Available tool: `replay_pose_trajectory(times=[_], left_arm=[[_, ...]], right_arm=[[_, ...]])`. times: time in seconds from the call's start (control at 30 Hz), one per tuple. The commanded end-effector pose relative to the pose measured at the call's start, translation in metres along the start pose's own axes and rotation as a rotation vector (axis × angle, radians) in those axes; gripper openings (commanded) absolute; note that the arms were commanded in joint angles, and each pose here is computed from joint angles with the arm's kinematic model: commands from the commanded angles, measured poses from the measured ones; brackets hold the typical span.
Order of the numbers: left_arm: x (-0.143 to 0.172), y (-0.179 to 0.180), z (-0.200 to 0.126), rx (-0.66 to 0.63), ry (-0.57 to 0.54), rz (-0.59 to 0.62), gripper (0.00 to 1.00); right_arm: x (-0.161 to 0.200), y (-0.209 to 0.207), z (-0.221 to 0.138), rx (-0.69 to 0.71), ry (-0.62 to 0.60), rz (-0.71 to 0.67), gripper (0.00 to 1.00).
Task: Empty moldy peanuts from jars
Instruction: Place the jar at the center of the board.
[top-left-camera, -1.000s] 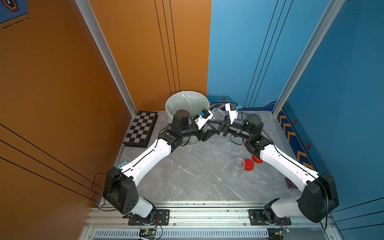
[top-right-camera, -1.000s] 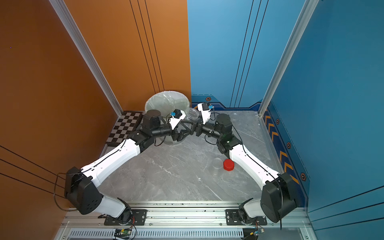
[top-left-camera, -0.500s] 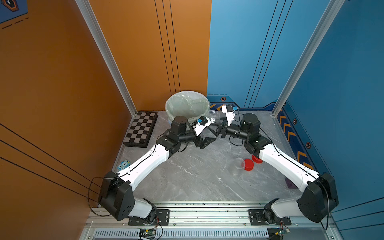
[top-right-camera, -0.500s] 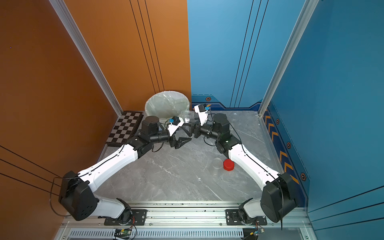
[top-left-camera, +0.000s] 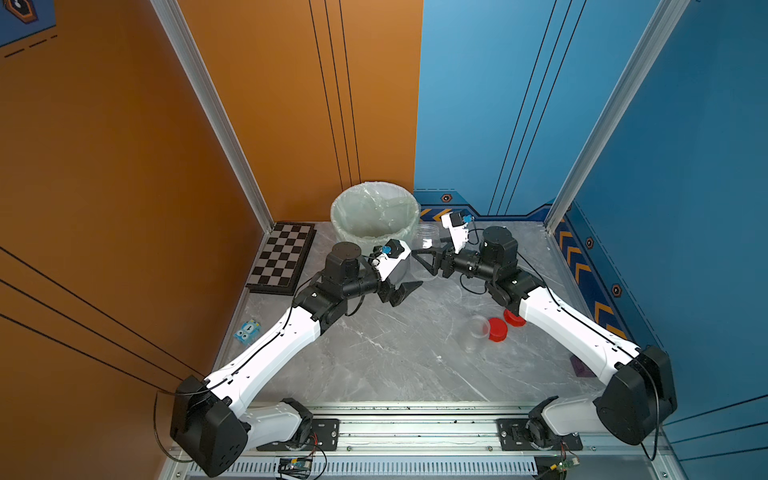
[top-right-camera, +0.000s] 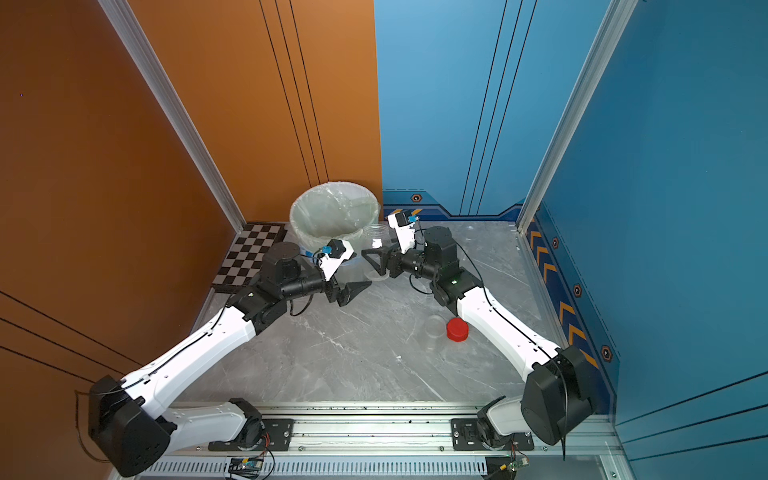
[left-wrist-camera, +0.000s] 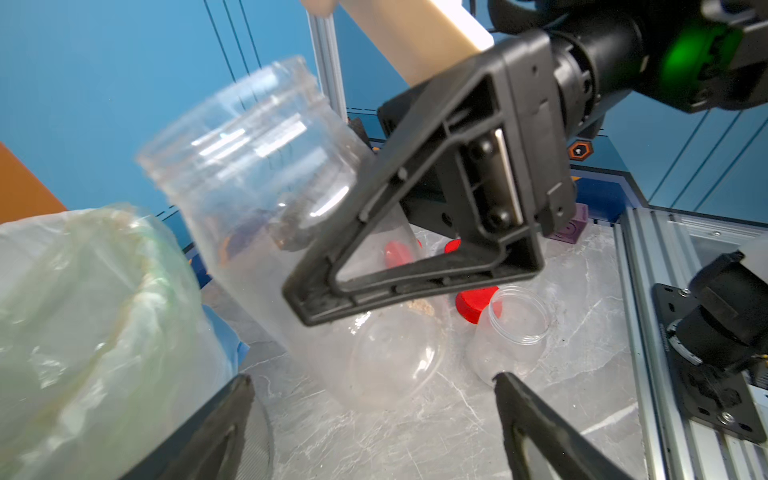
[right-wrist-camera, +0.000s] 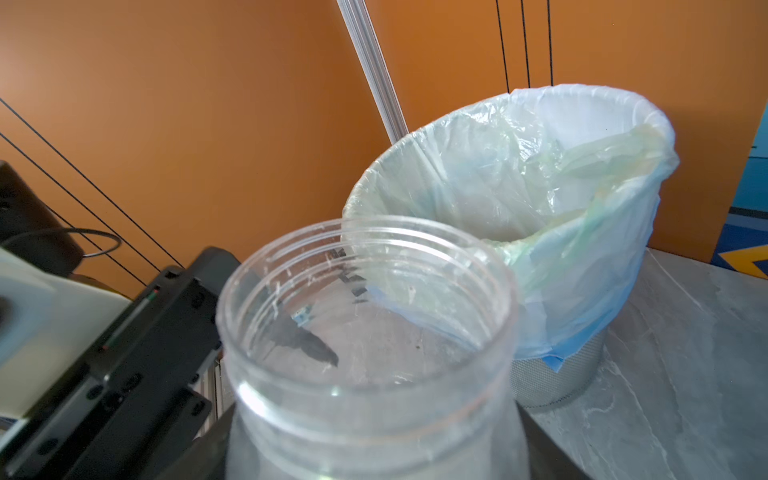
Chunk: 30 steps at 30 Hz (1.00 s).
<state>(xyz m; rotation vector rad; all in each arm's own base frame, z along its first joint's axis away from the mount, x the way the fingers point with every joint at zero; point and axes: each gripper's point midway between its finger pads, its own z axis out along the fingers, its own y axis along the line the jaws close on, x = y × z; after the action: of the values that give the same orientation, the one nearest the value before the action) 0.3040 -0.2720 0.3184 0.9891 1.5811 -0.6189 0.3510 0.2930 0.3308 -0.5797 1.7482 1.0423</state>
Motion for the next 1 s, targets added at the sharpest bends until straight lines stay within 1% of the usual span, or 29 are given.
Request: replay_pose_trajectory(times=[0.0, 0.03, 0.13, 0.2, 0.27, 0.37, 0.47, 0.57, 0.63, 0.73, 0.83, 0.97], left_arm=[[0.009, 0.017, -0.017, -0.148, 0.056, 0.007, 0.93], [0.019, 0.018, -0.02, -0.167, 0.075, -0.002, 0.93], [0.023, 0.027, -0.033, -0.257, 0.077, -0.021, 0.94], [0.027, 0.031, -0.037, -0.296, 0.086, -0.02, 0.94], [0.028, 0.033, -0.044, -0.332, 0.085, -0.015, 0.94], [0.026, 0.035, -0.057, -0.383, 0.06, -0.007, 0.94], [0.022, 0.043, -0.072, -0.475, 0.014, -0.023, 0.95], [0.02, 0.046, -0.084, -0.53, -0.025, -0.043, 0.96], [0.02, 0.048, -0.089, -0.554, -0.028, -0.043, 0.96], [0.021, 0.058, -0.097, -0.633, -0.021, -0.047, 0.96], [0.019, 0.068, -0.115, -0.73, -0.034, -0.07, 0.96], [0.017, 0.066, -0.128, -0.75, -0.077, -0.105, 0.97]], right_arm=[[0.0, 0.004, -0.008, 0.047, 0.005, -0.054, 0.41], [0.005, 0.003, -0.008, 0.071, 0.026, -0.078, 0.41], [0.019, -0.013, -0.011, 0.169, 0.073, -0.131, 0.42], [0.027, -0.027, -0.012, 0.21, 0.096, -0.134, 0.42], [0.038, -0.033, -0.01, 0.231, 0.126, -0.15, 0.42], [0.051, -0.036, -0.009, 0.24, 0.112, -0.151, 0.41], [0.066, -0.027, -0.009, 0.235, 0.132, -0.165, 0.41], [0.079, -0.008, -0.004, 0.21, 0.147, -0.21, 0.42], [0.083, 0.003, 0.0, 0.198, 0.156, -0.23, 0.42], [0.092, 0.028, 0.012, 0.175, 0.168, -0.282, 0.41], [0.104, 0.045, 0.025, 0.164, 0.177, -0.322, 0.41], [0.129, 0.063, 0.054, 0.148, 0.185, -0.354, 0.41]])
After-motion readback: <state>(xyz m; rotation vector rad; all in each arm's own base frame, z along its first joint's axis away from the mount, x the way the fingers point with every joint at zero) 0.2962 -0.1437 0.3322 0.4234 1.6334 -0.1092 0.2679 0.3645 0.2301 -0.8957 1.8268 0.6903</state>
